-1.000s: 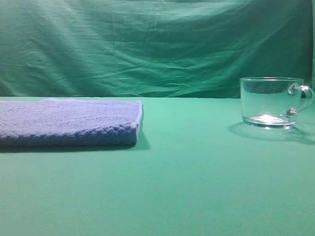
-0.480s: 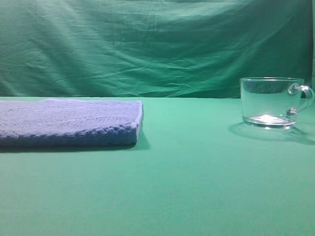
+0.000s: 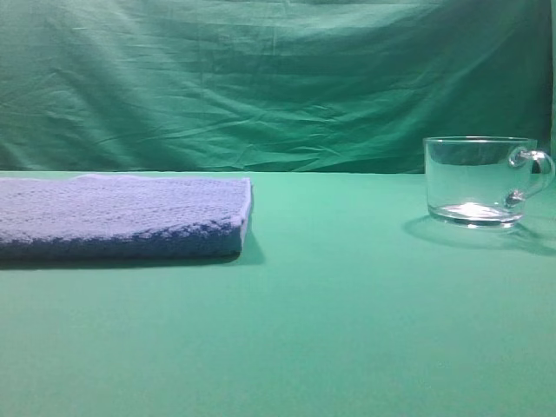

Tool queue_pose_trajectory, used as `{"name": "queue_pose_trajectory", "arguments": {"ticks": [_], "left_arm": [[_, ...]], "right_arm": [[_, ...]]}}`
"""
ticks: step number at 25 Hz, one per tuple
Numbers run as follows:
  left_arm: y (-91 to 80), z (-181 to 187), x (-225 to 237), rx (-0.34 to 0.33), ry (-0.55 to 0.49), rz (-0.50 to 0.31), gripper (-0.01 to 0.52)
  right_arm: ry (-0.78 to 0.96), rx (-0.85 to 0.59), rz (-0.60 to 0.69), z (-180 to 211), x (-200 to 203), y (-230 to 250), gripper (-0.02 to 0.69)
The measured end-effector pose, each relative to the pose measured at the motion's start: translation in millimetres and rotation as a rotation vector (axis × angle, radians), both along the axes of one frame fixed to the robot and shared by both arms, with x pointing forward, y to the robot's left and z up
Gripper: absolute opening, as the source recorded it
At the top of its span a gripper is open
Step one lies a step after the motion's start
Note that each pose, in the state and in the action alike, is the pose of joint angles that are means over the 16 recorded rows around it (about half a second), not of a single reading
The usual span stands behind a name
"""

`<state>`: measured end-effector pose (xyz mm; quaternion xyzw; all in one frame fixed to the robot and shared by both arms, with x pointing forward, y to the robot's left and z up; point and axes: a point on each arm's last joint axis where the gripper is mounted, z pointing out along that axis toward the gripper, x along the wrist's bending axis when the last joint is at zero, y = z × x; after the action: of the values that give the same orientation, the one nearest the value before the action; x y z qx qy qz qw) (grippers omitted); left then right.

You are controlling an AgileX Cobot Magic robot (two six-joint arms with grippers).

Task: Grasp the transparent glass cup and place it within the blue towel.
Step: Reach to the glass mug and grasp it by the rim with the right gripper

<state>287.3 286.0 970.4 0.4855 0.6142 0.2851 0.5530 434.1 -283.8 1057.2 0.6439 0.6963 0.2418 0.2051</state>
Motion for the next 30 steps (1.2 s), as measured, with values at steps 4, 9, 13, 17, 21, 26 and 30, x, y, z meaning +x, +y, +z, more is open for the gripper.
{"name": "queue_pose_trajectory", "arguments": {"ticks": [4,9,13,17,21,26,30], "left_arm": [[0.0,0.0,0.0,0.0,0.0,0.0,0.0],[0.0,0.0,0.0,0.0,0.0,0.0,0.0],[0.0,0.0,0.0,0.0,0.0,0.0,0.0],[0.0,0.0,0.0,0.0,0.0,0.0,0.0],[0.0,0.0,0.0,0.0,0.0,0.0,0.0],[0.0,0.0,0.0,0.0,0.0,0.0,0.0],[0.0,0.0,0.0,0.0,0.0,0.0,0.0]], "right_arm": [[0.073,-0.009,0.161,-1.9,18.8,15.2,0.16],[0.097,-0.026,0.341,-7.0,34.3,35.2,0.36],[0.111,-0.039,0.422,-14.9,41.8,48.5,0.508],[0.146,-0.033,0.441,-27.2,49.1,57.3,0.61],[0.199,-0.017,0.417,-43.8,58.9,61.3,0.645],[0.268,-0.007,0.383,-69.9,72.4,64.2,0.627],[0.295,-0.016,0.375,-90.5,82.8,65.8,0.589]]}}
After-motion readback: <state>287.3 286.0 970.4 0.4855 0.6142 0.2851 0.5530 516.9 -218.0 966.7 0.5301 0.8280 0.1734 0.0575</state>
